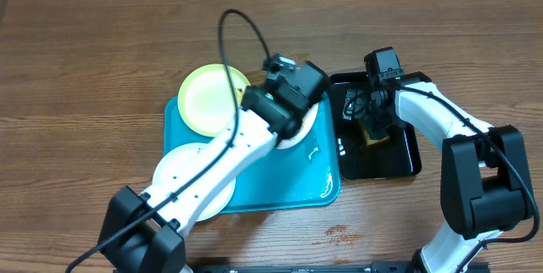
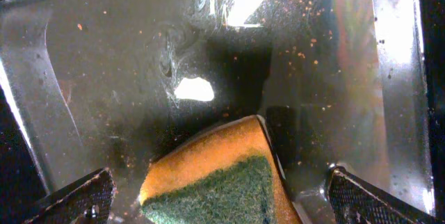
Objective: Clean dirty plates on tray and stack at the side
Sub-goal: 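Lift the cleaned white plate with the left gripper and carry it left off the tray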
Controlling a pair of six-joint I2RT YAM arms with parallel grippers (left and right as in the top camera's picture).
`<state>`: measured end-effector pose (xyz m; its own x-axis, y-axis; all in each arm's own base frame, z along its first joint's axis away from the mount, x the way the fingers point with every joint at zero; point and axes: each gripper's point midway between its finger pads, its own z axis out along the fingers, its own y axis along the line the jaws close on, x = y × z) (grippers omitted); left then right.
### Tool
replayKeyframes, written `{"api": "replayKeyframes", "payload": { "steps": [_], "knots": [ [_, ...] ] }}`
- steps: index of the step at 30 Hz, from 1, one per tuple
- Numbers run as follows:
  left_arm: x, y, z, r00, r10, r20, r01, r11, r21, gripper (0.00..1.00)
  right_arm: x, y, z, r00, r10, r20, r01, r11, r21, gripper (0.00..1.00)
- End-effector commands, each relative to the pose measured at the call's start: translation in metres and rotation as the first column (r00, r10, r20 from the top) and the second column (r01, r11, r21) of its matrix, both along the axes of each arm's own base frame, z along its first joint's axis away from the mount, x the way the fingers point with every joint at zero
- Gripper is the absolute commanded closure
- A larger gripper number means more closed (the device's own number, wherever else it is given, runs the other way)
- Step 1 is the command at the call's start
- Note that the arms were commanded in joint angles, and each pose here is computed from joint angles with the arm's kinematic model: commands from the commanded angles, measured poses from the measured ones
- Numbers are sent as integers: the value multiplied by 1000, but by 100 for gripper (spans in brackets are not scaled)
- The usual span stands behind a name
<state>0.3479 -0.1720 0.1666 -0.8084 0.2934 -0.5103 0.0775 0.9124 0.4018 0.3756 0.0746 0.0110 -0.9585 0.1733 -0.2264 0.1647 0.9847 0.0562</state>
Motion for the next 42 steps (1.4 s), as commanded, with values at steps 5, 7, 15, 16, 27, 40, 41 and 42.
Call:
{"api": "replayKeyframes", "payload": {
  "steps": [5, 7, 15, 16, 27, 40, 41, 42],
  "knots": [
    [-4, -2, 83, 927, -36, 373, -72, 960, 270, 96, 6, -1, 5, 1000, -2, 21, 2, 1000, -2, 0],
    [-7, -6, 90, 910, -43, 413, -84, 955, 285, 96, 6, -1, 5, 1000, -2, 21, 2, 1000, -2, 0],
    [-9, -11, 90, 907, -48, 419, -76, 959, 275, 96, 6, -1, 5, 1000, -2, 21, 2, 1000, -2, 0],
    [-9, -11, 90, 906, -45, 422, -78, 960, 270, 96, 6, -1, 5, 1000, -3, 21, 3, 1000, -2, 0],
    [-11, -13, 90, 895, -9, 447, -98, 972, 215, 96, 6, -1, 5, 1000, -2, 21, 2, 1000, -2, 0],
    [-15, -14, 78, 912, 53, 407, -103, 989, 103, 96, 6, -1, 5, 1000, -2, 21, 2, 1000, -2, 0],
    [-14, -13, 80, 911, 57, 408, -104, 990, 93, 96, 6, -1, 5, 1000, -2, 21, 2, 1000, -2, 0],
    [-14, -12, 79, 913, 61, 402, -103, 991, 85, 96, 6, -1, 5, 1000, -2, 21, 2, 1000, -2, 0]
  ]
}}
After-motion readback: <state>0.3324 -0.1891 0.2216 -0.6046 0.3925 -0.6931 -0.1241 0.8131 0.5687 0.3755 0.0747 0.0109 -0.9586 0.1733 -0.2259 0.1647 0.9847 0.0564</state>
